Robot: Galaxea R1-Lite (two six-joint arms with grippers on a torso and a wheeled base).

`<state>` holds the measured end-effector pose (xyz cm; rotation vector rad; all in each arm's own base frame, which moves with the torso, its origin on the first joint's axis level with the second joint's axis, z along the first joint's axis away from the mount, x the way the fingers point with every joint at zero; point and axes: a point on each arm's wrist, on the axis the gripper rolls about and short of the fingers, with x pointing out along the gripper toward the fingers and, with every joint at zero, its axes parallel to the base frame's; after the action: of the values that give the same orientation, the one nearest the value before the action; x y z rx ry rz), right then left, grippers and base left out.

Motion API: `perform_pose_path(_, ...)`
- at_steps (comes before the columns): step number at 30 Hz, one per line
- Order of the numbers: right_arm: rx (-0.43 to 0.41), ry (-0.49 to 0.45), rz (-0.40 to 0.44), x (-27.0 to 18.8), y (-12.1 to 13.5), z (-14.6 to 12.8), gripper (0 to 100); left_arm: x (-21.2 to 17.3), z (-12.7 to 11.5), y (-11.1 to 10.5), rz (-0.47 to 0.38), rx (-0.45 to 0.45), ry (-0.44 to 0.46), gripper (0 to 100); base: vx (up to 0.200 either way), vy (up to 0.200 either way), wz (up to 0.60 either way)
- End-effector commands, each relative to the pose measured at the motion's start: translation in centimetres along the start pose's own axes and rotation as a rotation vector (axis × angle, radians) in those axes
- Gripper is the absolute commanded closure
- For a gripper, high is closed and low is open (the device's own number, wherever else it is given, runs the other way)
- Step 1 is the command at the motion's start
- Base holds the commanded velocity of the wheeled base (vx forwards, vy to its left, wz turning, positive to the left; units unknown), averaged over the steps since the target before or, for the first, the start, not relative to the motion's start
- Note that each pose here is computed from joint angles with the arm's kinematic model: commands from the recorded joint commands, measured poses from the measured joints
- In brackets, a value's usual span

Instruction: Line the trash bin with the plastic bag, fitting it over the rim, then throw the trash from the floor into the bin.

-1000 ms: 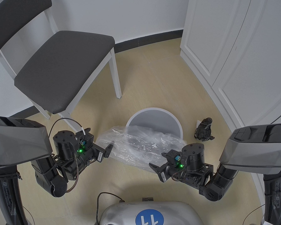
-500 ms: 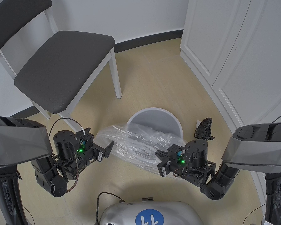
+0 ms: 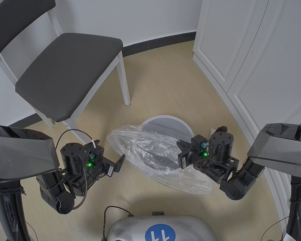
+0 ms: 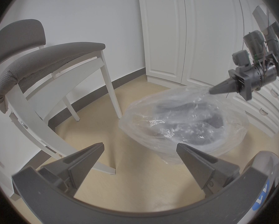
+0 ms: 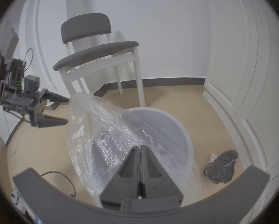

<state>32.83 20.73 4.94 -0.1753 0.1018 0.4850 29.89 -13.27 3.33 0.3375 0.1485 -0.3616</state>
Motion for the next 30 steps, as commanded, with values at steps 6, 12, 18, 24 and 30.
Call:
perform_pose_path(6, 0.044, -0.055, -0.039, 0.9, -0.8, 1.2, 100, -0.2, -0.8, -2.2, -0.066, 0.019, 0.032, 0, 0.0, 0.0, 0.0)
perform_pose_path(12, 0.058, -0.098, -0.096, 1.7, -2.0, 2.1, 100, -0.3, -0.5, -2.4, -0.055, 0.021, 0.028, 0, 0.0, 0.0, 0.0)
perform_pose_path(18, 0.092, -0.134, -0.143, 2.7, -2.9, 2.7, 100, -0.4, -0.4, -2.5, -0.054, 0.021, 0.027, 0, 0.0, 0.0, 0.0)
perform_pose_path(24, 0.101, -0.158, -0.21, 4.1, -4.1, 2.7, 100, -0.4, -0.4, -2.5, -0.056, 0.021, 0.026, 0, 0.0, 0.0, 0.0)
perform_pose_path(30, 0.131, -0.191, -0.272, 6.0, -4.7, 2.4, 100, -0.5, -0.4, -2.7, -0.063, 0.023, 0.024, 0, 0.0, 0.0, 0.0)
